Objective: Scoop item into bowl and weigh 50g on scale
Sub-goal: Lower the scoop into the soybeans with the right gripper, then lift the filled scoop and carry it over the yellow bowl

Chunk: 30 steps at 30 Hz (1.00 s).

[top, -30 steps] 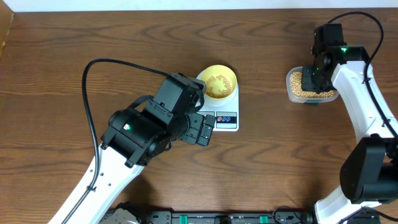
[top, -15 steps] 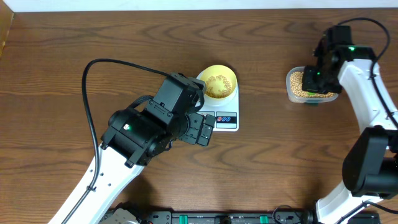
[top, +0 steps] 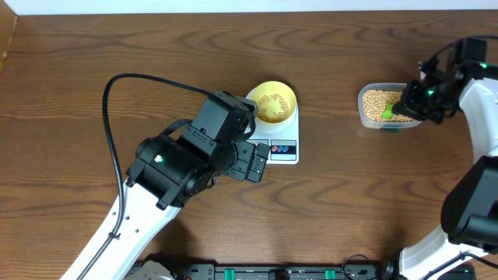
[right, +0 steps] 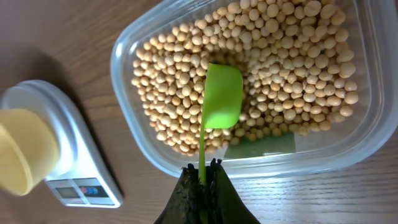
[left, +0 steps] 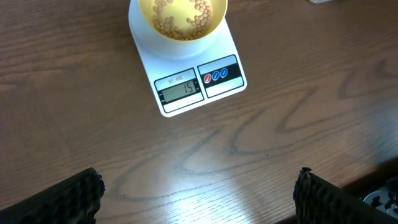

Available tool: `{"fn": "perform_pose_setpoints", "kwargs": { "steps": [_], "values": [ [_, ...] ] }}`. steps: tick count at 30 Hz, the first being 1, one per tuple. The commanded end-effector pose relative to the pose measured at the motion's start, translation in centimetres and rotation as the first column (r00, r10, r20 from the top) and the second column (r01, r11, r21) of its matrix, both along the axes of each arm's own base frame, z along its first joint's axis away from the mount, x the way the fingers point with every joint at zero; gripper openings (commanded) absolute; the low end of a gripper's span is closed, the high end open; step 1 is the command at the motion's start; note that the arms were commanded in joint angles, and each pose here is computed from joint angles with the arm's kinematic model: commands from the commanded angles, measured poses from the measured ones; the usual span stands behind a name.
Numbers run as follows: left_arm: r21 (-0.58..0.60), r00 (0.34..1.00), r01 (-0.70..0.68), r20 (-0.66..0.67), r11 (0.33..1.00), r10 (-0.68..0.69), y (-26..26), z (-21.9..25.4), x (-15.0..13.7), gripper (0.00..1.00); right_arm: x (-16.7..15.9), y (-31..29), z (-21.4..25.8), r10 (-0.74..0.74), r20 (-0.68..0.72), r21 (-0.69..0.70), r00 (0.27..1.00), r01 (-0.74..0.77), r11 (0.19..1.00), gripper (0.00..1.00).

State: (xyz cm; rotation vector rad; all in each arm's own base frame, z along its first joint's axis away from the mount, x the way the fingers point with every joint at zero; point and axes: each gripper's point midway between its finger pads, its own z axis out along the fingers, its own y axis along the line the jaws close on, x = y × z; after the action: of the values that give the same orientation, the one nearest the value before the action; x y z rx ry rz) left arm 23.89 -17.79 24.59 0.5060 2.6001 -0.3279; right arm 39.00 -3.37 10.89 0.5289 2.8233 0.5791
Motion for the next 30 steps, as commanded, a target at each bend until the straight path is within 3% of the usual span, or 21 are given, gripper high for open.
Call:
{"fn": "perform_pose_setpoints", "kwargs": {
  "steps": [1,13,30],
  "values": [
    [-0.013,1.000,0.001,0.026,1.000,-0.001,0.1,0.9,0.1,1.00,0.0,0.5,0.2,0.009,0.020,0.100,1.000,-0.011,0.995,0.01],
    [-0.013,1.000,0.001,0.026,1.000,-0.001,0.1,0.9,0.1,1.00,0.7,-0.7,2.4,-0.033,0.132,0.277,0.991,-0.005,0.961,0.01],
    [-0.013,1.000,0.001,0.026,1.000,-0.001,0.1,0.9,0.1,1.00,1.8,-0.1,8.0,-0.095,0.320,0.564,0.942,-0.109,0.819,0.01]
  ]
}}
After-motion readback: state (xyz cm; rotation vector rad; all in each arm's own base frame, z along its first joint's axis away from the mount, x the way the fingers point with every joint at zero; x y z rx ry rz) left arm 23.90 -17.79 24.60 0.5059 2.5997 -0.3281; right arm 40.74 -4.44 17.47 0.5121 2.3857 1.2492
